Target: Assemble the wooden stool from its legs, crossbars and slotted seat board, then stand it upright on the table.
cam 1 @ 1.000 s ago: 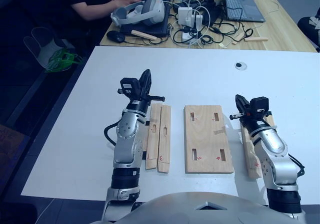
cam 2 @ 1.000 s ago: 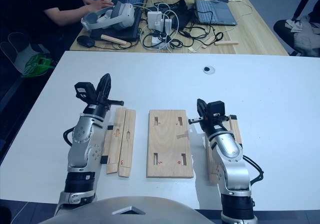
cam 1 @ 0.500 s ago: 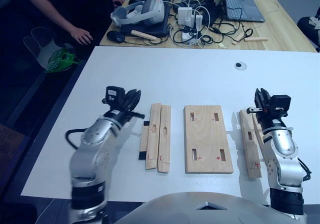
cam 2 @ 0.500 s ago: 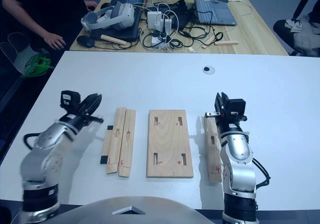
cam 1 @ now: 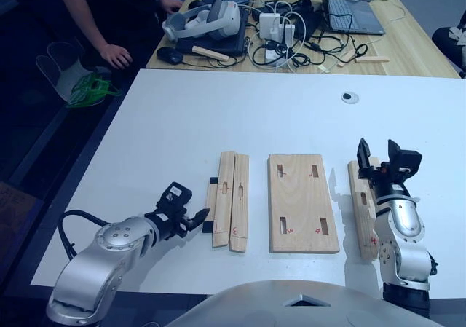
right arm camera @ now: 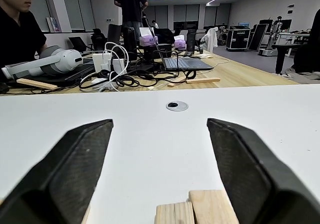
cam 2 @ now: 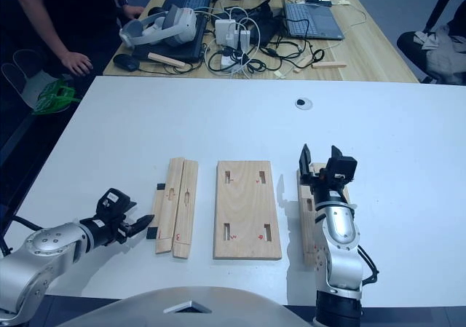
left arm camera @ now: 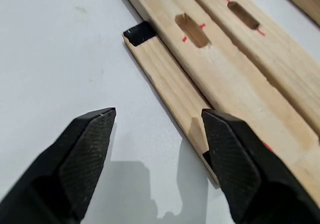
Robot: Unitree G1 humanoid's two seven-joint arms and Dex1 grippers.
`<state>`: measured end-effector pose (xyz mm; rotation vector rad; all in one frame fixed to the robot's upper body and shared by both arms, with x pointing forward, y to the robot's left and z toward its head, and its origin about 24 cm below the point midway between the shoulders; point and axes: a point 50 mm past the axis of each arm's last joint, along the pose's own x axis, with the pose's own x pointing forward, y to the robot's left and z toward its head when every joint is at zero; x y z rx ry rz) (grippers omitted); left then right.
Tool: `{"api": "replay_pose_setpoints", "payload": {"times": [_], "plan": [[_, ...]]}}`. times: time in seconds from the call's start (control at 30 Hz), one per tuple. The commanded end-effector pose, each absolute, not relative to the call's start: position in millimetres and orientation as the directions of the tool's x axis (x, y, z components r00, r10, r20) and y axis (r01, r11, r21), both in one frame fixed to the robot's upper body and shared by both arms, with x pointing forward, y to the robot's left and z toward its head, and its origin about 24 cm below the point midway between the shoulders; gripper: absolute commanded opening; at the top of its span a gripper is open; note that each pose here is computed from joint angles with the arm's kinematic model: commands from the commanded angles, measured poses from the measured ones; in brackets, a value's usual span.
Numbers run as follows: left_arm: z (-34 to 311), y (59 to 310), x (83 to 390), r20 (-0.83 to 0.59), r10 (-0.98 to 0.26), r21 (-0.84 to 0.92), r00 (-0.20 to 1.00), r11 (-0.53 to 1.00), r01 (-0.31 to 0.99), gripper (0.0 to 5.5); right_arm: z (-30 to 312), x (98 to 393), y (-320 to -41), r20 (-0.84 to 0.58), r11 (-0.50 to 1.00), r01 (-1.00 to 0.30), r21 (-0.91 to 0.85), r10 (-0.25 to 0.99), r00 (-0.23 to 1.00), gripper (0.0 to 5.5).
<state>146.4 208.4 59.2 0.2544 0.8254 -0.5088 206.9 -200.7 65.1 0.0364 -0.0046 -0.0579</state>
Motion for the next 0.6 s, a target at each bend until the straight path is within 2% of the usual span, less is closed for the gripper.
{"api": "replay_pose_setpoints", "payload": {"times": [0.03, 0.17, 0.27, 0.4, 0.5, 0.6], "plan": [[53.5, 208.6, 145.3, -0.778, -0.365, -0.009, 0.512, 0.821, 0.571, 3.87, 66.5, 207.3, -198.3, -0.003, 0.997, 0.058, 0.057, -0.058, 0.998, 4.17], [46.3, 215.2, 141.1, -0.787, -0.360, -0.006, 0.501, 0.816, 0.578, 4.43, 65.6, 208.4, -195.0, -0.011, 0.996, 0.050, 0.077, -0.050, 0.999, 4.81], [37.2, 219.1, 140.4, -0.789, -0.364, -0.025, 0.495, 0.824, 0.565, 4.45, 64.8, 208.3, -192.5, -0.017, 0.995, 0.052, 0.087, -0.051, 0.999, 5.34], [14.2, 232.1, 140.2, -0.811, -0.333, -0.013, 0.481, 0.832, 0.554, 4.45, 64.9, 208.4, -189.5, -0.021, 0.994, 0.049, 0.093, -0.047, 0.999, 5.38], [-21.3, 245.4, 137.0, -0.844, -0.281, -0.002, 0.457, 0.853, 0.521, 4.45, 67.9, 209.7, -189.6, -0.008, 0.994, 0.062, 0.094, -0.062, 0.998, 5.38], [-41.3, 248.7, 135.5, -0.856, -0.266, -0.021, 0.443, 0.874, 0.485, 4.45, 70.2, 211.2, -191.0, 0.003, 0.993, 0.075, 0.093, -0.075, 0.997, 5.38]]}}
